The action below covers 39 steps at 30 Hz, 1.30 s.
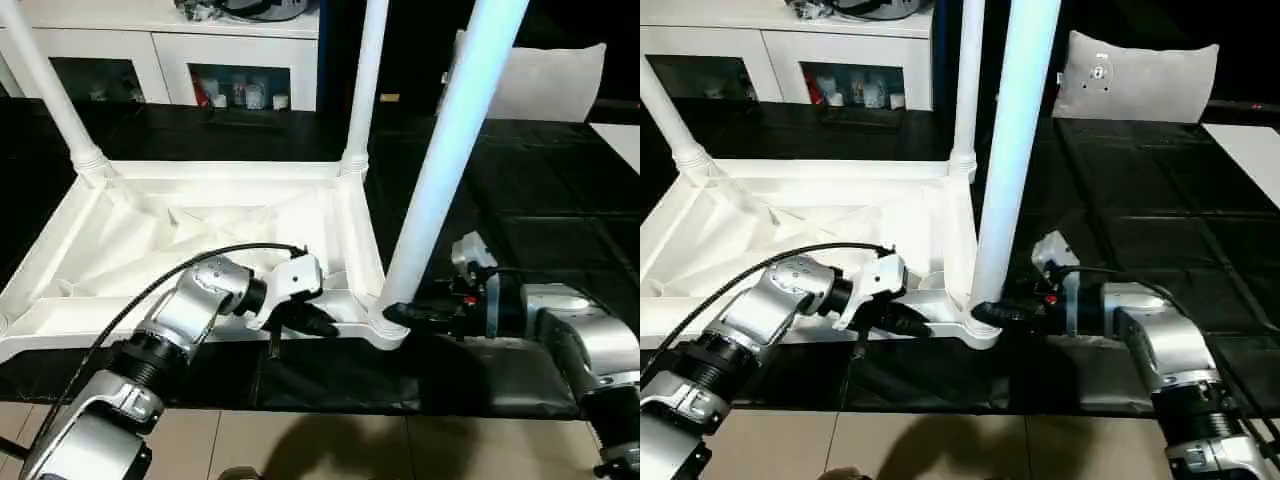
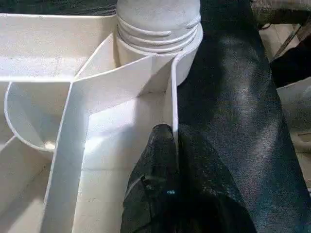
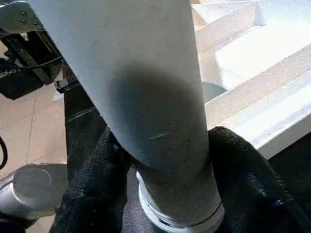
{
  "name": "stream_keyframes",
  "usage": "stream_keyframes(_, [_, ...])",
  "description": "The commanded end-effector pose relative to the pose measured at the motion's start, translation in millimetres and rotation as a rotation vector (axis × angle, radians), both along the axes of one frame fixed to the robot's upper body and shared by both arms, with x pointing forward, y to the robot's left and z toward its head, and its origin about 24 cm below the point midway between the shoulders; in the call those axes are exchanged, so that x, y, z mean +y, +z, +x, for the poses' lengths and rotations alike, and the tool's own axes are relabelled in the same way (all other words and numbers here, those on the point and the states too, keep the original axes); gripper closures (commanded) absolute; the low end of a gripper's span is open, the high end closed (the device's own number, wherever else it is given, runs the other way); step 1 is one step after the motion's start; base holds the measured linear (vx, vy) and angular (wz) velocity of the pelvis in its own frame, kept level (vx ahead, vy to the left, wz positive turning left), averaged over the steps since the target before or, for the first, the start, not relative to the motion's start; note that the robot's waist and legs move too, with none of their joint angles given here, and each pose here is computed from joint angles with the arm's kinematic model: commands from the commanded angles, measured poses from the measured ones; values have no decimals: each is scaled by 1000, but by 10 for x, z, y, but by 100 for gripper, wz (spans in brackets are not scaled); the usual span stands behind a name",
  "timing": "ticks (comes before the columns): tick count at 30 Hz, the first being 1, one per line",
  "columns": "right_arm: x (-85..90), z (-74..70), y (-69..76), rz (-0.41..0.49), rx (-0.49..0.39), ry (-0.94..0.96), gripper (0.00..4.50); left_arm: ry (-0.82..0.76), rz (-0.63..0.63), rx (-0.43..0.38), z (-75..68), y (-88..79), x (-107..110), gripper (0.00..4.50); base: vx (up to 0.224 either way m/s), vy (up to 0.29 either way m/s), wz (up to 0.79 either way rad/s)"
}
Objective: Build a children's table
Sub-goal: Rotate leg to tighten
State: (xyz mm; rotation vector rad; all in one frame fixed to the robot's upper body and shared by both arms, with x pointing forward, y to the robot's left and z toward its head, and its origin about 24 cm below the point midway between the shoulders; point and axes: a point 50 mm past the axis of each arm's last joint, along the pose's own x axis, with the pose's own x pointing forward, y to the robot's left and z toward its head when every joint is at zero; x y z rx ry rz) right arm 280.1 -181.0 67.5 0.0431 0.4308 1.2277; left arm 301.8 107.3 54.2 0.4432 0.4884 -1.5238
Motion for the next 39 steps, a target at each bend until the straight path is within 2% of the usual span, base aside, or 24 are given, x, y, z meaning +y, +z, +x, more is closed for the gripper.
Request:
stream_keyframes(1, [53,-24,15,22,4,16,232,-73,-22,49,-96,-39,-99,450,0,0,0])
stream_keyframes(5, [181,-40,12,58,3,-19,240,16,-57,58,-62,-36,-172,450,0,0,0])
stream_keyframes(6, [255,-6,-3,47,-4,-72,240,92,-59,57,-17,-48,-212,450,0,0,0])
stream_keyframes(9, [316,53,-21,33,-13,-147,241,168,-65,50,32,-54,-253,450,0,0,0])
stream_keyframes(10, [390,191,-58,12,-7,-308,241,277,-87,34,105,-48,-326,450,0,0,0])
stream_keyframes(13, [422,252,-83,-11,-8,-379,246,334,-92,19,143,-42,-362,450,0,0,0])
stream_keyframes(14, [468,337,-124,-54,-16,-488,246,431,-93,-12,205,-33,-421,450,0,0,0])
stream_keyframes(16, [535,435,-190,-109,-15,-624,246,515,-94,-39,246,-33,-527,450,0,0,0])
stream_keyframes(19, [578,438,-196,-121,-45,-619,246,519,-107,-43,234,-39,-577,450,0,0,0])
stream_keyframes(20, [598,432,-187,-90,-31,-614,215,512,-111,-38,224,-40,-586,450,0,0,0])
stream_keyframes(22, [618,417,-166,-41,-3,-601,185,497,-107,-49,218,-41,-579,450,0,0,0])
stream_keyframes(24, [602,398,-156,-33,-3,-583,178,487,-102,-59,217,-46,-550,450,0,0,0])
stream_keyframes(27, [569,395,-155,-30,-10,-583,143,465,-102,-72,213,-48,-533,450,0,0,0])
stream_keyframes(29, [484,392,-150,-38,-24,-572,140,426,-100,-85,200,-51,-501,450,0,0,0])
stream_keyframes(32, [326,382,-122,-49,-39,-540,98,384,-83,-85,187,-58,-427,450,0,0,0])
stream_keyframes(33, [270,379,-107,-53,-45,-530,98,367,-79,-86,184,-58,-401,450,0,0,0])
stream_keyframes(37, [142,369,-52,-47,-49,-498,57,308,-63,-88,164,-62,-337,450,0,0,0])
stream_keyframes(39, [-5,321,7,-93,-92,-407,47,226,-24,-71,125,-78,-240,450,0,0,0])
